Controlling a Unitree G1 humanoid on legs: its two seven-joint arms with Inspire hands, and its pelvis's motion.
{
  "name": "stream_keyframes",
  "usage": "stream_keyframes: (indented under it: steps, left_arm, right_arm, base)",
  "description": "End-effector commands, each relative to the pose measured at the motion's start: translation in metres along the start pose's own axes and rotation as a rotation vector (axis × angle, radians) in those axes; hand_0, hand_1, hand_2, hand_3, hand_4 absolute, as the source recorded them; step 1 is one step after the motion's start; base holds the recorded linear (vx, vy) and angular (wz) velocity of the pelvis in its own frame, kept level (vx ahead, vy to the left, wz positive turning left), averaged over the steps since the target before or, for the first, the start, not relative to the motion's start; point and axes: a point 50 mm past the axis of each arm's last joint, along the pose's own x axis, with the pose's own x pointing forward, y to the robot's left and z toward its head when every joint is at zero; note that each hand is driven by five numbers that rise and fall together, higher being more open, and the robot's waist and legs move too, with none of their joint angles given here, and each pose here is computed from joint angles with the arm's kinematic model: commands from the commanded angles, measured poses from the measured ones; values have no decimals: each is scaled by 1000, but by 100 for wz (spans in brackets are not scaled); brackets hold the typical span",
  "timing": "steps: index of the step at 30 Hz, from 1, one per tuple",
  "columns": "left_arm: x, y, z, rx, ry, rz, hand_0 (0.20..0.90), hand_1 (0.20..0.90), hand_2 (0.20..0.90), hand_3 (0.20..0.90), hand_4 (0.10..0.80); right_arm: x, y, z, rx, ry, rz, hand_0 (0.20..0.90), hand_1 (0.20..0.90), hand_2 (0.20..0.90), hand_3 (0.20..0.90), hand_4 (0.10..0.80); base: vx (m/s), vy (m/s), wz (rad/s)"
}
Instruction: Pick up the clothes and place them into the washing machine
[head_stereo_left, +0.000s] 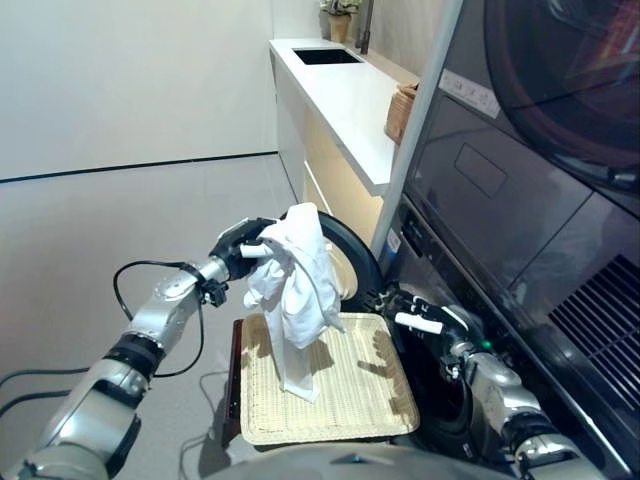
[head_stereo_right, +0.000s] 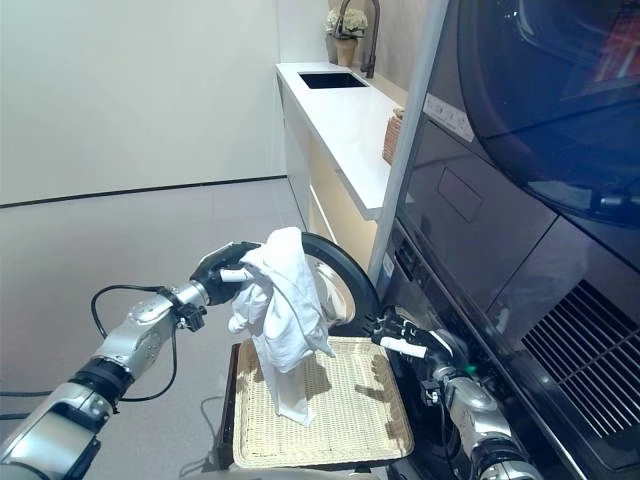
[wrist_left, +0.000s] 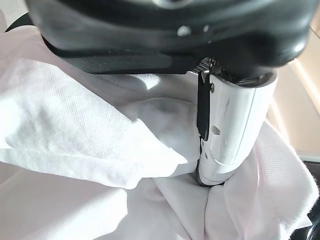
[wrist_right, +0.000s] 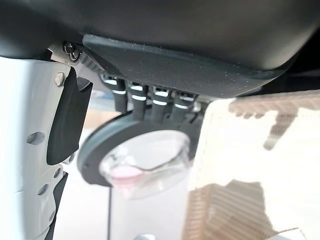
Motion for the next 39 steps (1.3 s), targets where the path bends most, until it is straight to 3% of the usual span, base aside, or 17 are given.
stream_keyframes:
  steps: [1,20,32,39]
  left_arm:
    - [21,10,89,99,-341,-6,200,200,200,200,300]
    - [55,-61,92,4,-385,-306,200,200,200,200,300]
    - [59,-74,89,-6,-381,-349,200,200,200,200,300]
    - [59,-69,89,-3,-381,-328,200,200,200,200,300]
  right_arm:
    - [10,0,64,-44,-241,30,900,900,900,900,800]
    - [48,95,69,28,-206,335,900,900,900,900,800]
    - [50,135,62,-36,-158,492,900,900,900,900,800]
    - [51,137,56,-48,-132,493,900,900,900,900,800]
  base:
    - [0,0,0]
    - [0,0,0]
    - [0,0,0]
    - [0,0,0]
